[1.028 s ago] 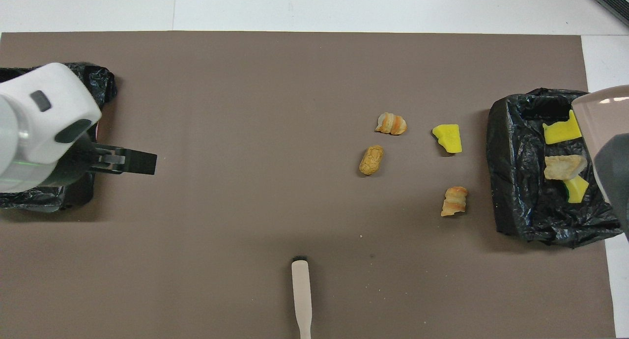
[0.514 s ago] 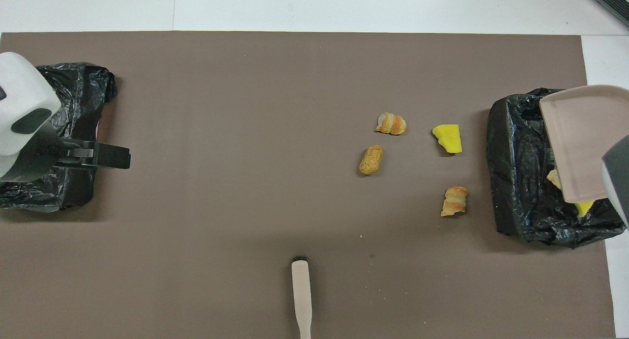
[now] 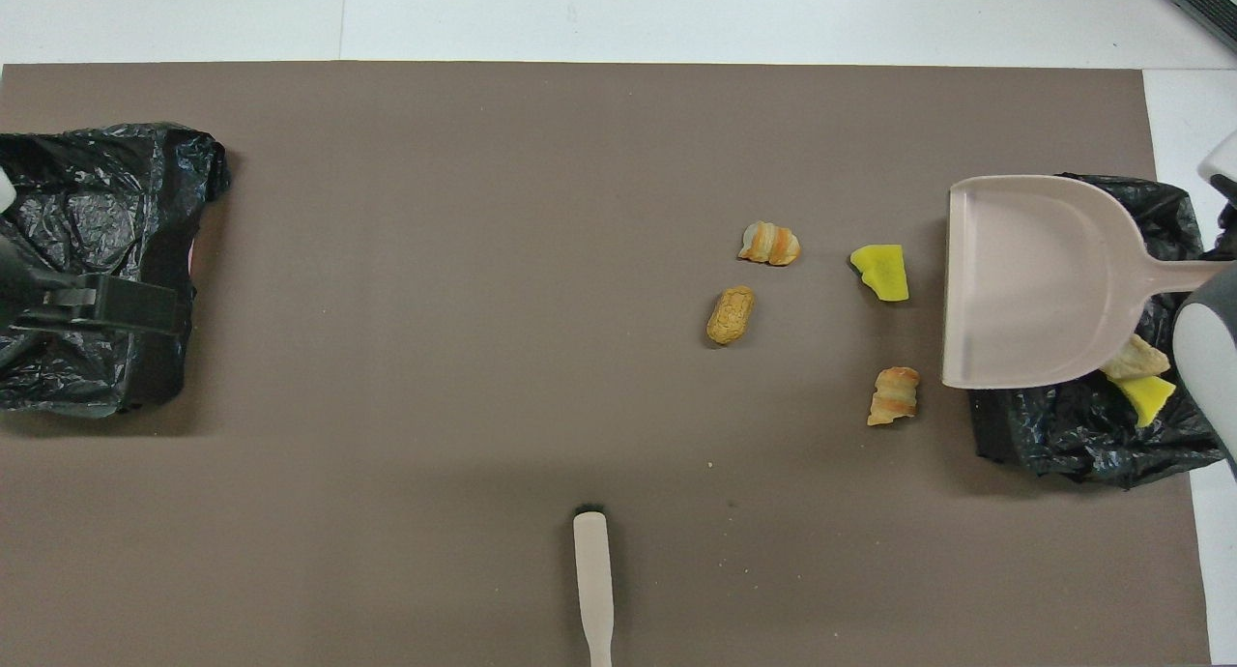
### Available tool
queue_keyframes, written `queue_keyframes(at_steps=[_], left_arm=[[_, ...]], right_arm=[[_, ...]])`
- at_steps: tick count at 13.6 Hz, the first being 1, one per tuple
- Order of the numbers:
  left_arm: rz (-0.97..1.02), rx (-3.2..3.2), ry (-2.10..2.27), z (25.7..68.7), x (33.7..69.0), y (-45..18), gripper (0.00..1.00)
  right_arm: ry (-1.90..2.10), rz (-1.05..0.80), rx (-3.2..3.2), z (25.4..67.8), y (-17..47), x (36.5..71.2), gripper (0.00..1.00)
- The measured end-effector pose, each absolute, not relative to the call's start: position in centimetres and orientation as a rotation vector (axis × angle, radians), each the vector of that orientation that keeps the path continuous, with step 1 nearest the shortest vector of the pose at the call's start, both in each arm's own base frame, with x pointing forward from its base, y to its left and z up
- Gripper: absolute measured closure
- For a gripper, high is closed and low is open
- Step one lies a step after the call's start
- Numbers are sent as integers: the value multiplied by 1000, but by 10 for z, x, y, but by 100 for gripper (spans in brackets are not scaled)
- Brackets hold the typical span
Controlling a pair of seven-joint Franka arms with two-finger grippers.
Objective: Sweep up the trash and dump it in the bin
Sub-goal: 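Bring the emptied dustpan back over the table with the right gripper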
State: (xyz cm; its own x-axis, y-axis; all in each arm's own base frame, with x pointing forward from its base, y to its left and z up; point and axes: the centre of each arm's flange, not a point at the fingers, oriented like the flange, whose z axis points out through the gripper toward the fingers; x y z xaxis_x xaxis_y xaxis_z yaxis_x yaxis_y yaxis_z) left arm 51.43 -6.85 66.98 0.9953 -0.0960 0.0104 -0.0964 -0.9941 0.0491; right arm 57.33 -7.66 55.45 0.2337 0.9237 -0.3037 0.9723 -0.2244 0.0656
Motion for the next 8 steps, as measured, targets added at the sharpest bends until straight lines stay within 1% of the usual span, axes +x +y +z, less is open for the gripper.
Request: queue_keyframes(at_steps=[2, 4, 8], left_arm=[[-7, 3087, -139, 676, 517, -55, 0], [-14, 3086, -130, 676, 523, -41, 0], [-57, 3113, -171, 674, 532, -39, 0]], right_arm=[[1583, -219, 2453, 548, -52, 570, 69], [1344, -160, 2620, 541, -11, 570, 69], [841, -106, 2916, 521, 63, 566, 69]])
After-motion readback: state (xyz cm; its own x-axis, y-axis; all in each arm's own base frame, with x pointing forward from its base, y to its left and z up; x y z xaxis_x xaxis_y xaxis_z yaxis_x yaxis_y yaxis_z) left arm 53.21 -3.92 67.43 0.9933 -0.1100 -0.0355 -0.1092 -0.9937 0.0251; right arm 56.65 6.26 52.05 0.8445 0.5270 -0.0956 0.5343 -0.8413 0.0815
